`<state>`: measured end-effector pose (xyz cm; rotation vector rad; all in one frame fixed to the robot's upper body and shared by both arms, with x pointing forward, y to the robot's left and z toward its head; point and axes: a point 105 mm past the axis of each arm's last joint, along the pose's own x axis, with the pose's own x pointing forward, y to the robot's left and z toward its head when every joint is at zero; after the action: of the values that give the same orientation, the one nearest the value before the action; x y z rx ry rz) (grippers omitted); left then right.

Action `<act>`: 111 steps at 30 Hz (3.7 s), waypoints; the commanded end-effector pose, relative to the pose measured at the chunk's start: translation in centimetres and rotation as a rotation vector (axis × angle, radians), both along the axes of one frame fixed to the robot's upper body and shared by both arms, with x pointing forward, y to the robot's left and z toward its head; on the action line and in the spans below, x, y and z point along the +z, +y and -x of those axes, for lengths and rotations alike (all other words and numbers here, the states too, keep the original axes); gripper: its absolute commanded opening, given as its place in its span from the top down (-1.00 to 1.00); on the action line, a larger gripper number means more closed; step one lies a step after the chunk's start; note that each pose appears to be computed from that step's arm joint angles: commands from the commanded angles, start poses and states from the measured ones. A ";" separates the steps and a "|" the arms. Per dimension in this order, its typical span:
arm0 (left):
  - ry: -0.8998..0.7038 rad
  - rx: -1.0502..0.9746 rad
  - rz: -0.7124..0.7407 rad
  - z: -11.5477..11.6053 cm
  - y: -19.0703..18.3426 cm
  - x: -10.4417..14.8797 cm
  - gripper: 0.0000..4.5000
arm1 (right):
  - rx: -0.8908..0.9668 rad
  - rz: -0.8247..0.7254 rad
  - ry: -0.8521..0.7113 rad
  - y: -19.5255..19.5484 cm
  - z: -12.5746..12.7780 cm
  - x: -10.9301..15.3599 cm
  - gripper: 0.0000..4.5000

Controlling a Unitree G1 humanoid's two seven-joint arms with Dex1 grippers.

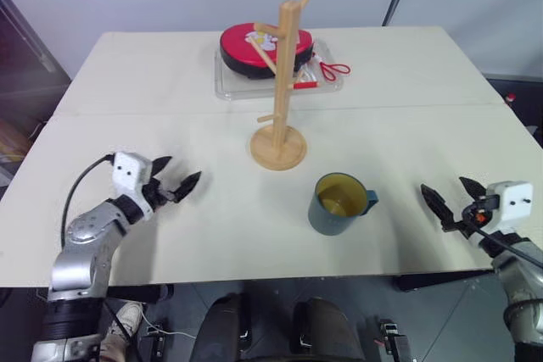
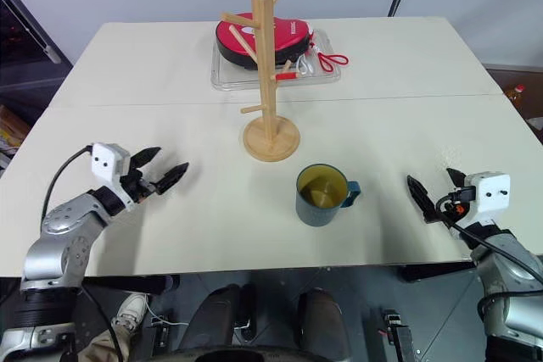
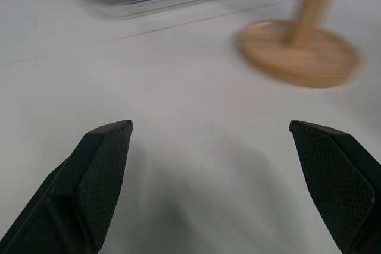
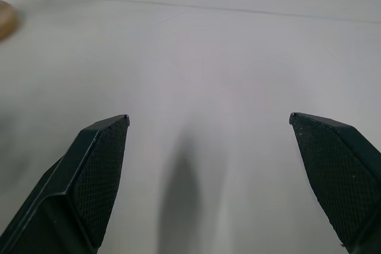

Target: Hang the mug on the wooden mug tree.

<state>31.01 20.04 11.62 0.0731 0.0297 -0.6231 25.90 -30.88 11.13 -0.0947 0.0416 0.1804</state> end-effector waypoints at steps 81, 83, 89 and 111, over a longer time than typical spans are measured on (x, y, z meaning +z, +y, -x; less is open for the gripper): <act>-0.221 -0.462 0.064 2.1 -6.3 7.1 -1.00 | 0.486 0.592 -0.344 15.3 -7.5 13.7 0.98; -0.231 -0.452 0.090 2.2 -6.1 8.1 -1.00 | 0.495 0.609 -0.355 15.2 -8.3 14.4 0.98; -0.260 -0.414 0.117 2.0 -5.5 9.6 -1.00 | 0.536 0.643 -0.373 15.7 -9.6 15.7 0.98; -0.285 -0.408 0.133 1.8 -5.7 10.6 -1.00 | 0.657 0.685 -0.324 20.1 -11.5 16.7 0.98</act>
<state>29.62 14.44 20.70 0.0215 -0.2540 -1.0045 37.49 -10.98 26.12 -0.8100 -0.2079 0.8201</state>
